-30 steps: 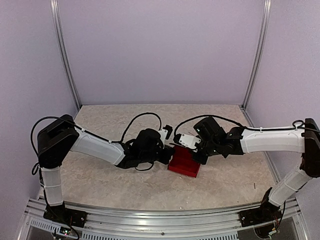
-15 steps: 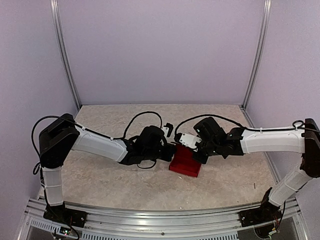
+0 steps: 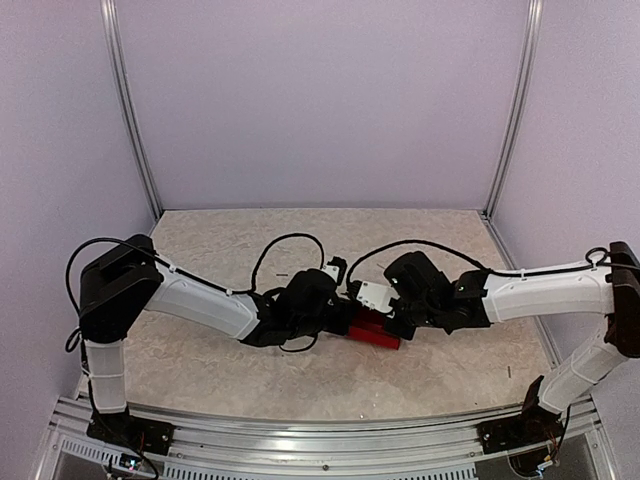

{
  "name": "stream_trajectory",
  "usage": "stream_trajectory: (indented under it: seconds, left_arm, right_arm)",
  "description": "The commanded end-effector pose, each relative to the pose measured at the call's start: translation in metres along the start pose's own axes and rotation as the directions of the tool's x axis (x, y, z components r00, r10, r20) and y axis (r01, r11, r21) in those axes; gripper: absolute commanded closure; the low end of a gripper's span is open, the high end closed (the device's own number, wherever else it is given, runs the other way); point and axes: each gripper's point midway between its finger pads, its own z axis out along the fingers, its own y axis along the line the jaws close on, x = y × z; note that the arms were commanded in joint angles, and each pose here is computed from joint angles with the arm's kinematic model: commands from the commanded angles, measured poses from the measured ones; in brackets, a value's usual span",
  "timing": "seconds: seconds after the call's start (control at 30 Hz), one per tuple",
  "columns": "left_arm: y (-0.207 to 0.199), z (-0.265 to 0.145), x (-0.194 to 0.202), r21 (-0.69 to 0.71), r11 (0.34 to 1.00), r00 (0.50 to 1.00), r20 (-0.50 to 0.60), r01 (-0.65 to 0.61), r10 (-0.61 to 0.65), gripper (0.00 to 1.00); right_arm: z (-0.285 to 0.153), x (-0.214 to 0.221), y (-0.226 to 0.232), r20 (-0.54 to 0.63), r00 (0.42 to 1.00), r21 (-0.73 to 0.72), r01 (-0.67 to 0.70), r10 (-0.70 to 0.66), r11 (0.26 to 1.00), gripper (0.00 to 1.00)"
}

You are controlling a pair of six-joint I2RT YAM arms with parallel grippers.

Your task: Fold the paper box

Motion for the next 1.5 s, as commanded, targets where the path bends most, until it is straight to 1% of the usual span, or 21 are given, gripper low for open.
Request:
stream_trajectory:
  seconds: [0.0,0.17,0.3,0.4,0.43,0.53,0.67,0.83,0.97,1.03,1.1,1.23,1.3,1.4,1.47]
  left_arm:
    - [-0.041,-0.017,0.069,0.130,0.991,0.991,-0.130,-0.010,0.027,1.00]
    - [-0.031,-0.030,0.070,0.098,0.995,0.995,-0.103,0.003,0.007,1.00]
    - [-0.031,-0.039,0.071,0.068,0.996,0.995,-0.081,-0.052,0.057,0.99]
    - [-0.026,-0.053,0.071,0.018,0.993,0.991,-0.065,-0.116,0.117,0.85]
    - [-0.025,-0.059,0.070,0.004,0.991,0.990,-0.057,-0.131,0.131,0.77]
    - [-0.020,-0.080,0.072,-0.037,0.980,0.980,-0.044,-0.195,0.194,0.59]
    - [-0.025,-0.110,0.080,-0.045,0.966,0.967,-0.016,-0.254,0.254,0.49]
    - [-0.034,-0.133,0.091,-0.011,0.966,0.967,-0.001,-0.257,0.257,0.46]
    - [-0.028,-0.142,0.105,-0.037,0.972,0.973,-0.024,-0.232,0.231,0.45]
    - [-0.019,-0.146,0.108,-0.067,0.977,0.979,-0.026,-0.205,0.203,0.45]
    - [-0.006,-0.153,0.108,-0.103,0.984,0.989,-0.014,-0.147,0.146,0.45]
    - [0.031,-0.176,0.105,-0.177,0.984,0.998,0.048,-0.031,0.041,0.45]
    - [0.041,-0.185,0.099,-0.173,0.984,0.995,0.091,-0.033,0.050,0.44]
    - [0.060,-0.188,0.090,-0.182,0.980,0.987,0.122,-0.085,0.108,0.43]
    - [0.062,-0.187,0.074,-0.154,0.982,0.981,0.144,-0.108,0.131,0.42]
  right_arm:
    - [-0.015,-0.044,0.017,0.196,0.980,-0.027,0.037,-0.031,0.999,1.00]
    - [-0.016,-0.043,0.023,0.207,0.977,-0.041,0.058,-0.048,0.997,1.00]
    - [-0.018,-0.042,0.038,0.212,0.974,-0.069,0.100,-0.084,0.993,1.00]
    - [-0.015,-0.037,0.052,0.204,0.971,-0.086,0.146,-0.126,0.986,1.00]
    - [-0.015,-0.035,0.056,0.202,0.970,-0.090,0.157,-0.136,0.984,1.00]
    - [-0.016,-0.035,0.059,0.204,0.968,-0.094,0.165,-0.144,0.982,1.00]
    - [-0.019,-0.037,0.057,0.213,0.966,-0.090,0.166,-0.144,0.982,1.00]
    - [-0.019,-0.036,0.070,0.228,0.962,-0.134,0.185,-0.151,0.974,1.00]
    - [-0.018,-0.036,0.079,0.235,0.957,-0.144,0.208,-0.171,0.967,1.00]
    - [-0.016,-0.033,0.085,0.226,0.955,-0.142,0.229,-0.194,0.963,1.00]
    - [-0.016,-0.031,0.090,0.223,0.951,-0.138,0.248,-0.214,0.959,1.00]
    - [-0.013,-0.029,0.090,0.213,0.949,-0.118,0.259,-0.230,0.959,1.00]
    - [-0.012,-0.029,0.088,0.207,0.951,-0.104,0.256,-0.231,0.961,1.00]
    - [-0.012,-0.030,0.081,0.198,0.953,-0.072,0.249,-0.231,0.966,1.00]
    - [-0.009,-0.032,0.069,0.178,0.957,-0.012,0.233,-0.227,0.972,1.00]
